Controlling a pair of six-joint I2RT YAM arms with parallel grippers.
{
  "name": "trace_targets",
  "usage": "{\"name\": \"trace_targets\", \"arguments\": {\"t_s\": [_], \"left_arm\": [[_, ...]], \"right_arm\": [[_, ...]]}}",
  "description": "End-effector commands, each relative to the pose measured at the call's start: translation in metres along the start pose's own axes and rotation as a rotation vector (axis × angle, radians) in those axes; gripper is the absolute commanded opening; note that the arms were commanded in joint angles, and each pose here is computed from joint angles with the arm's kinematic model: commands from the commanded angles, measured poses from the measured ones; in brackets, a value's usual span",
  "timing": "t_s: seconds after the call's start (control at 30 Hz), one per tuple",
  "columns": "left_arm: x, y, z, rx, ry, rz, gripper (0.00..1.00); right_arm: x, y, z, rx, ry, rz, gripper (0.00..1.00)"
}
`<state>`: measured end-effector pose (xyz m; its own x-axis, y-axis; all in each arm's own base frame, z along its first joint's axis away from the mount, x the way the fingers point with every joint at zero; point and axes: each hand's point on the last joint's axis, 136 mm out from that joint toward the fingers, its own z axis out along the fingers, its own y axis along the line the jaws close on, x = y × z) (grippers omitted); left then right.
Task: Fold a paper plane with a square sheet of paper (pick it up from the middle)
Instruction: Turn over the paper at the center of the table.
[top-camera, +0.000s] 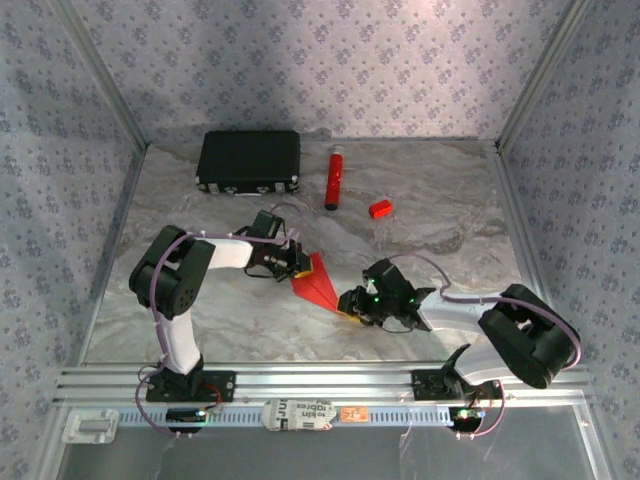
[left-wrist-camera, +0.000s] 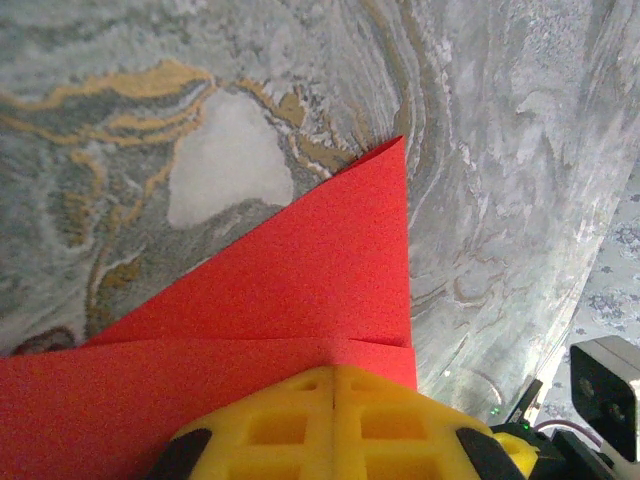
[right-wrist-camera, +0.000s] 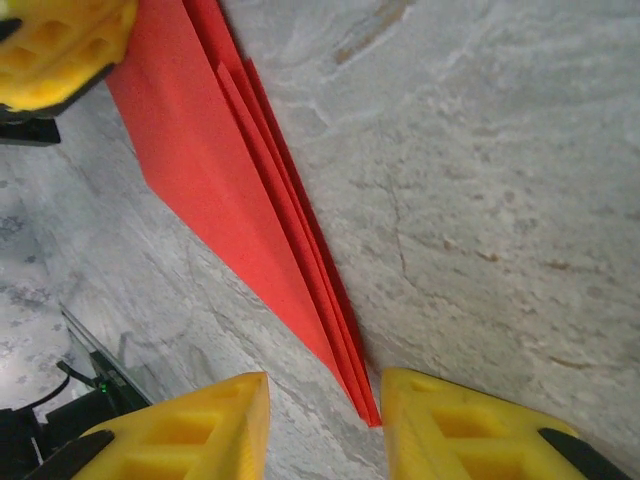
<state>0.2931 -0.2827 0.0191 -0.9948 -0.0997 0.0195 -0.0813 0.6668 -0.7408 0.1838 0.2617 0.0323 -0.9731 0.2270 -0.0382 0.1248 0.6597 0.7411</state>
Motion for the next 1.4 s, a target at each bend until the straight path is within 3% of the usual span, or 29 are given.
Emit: {"name": "trace_targets", "arguments": {"t_s": [0.0, 0.4, 0.57, 0.77, 0.97, 1.37], "left_arm": [[0.008, 0.031, 0.003, -0.084, 0.016, -0.078, 0.01], [0.007, 0.028, 0.003, -0.072, 0.013, -0.078, 0.01], [0.008, 0.028, 0.003, -0.071, 0.013, -0.079, 0.01], [0.008, 0.028, 0.003, -0.064, 0.015, -0.087, 0.01], [0.006, 0.026, 0.005, -0.053, 0.011, -0.088, 0.01], [0.007, 0.028, 0.006, -0.049, 0.015, -0.093, 0.01]], "right_arm": [[-0.004, 0.009, -0.002, -0.045, -0.008, 0.004, 0.35], [-0.009, 0.018, -0.004, -0.086, -0.017, -0.016, 0.35], [-0.007, 0.005, -0.005, -0.021, -0.017, -0.006, 0.34], [-0.005, 0.018, -0.011, -0.079, -0.015, -0.031, 0.35], [-0.001, -0.003, -0.017, 0.039, -0.015, 0.000, 0.37], [0.008, 0.002, 0.002, 0.012, 0.058, -0.017, 0.35]]}}
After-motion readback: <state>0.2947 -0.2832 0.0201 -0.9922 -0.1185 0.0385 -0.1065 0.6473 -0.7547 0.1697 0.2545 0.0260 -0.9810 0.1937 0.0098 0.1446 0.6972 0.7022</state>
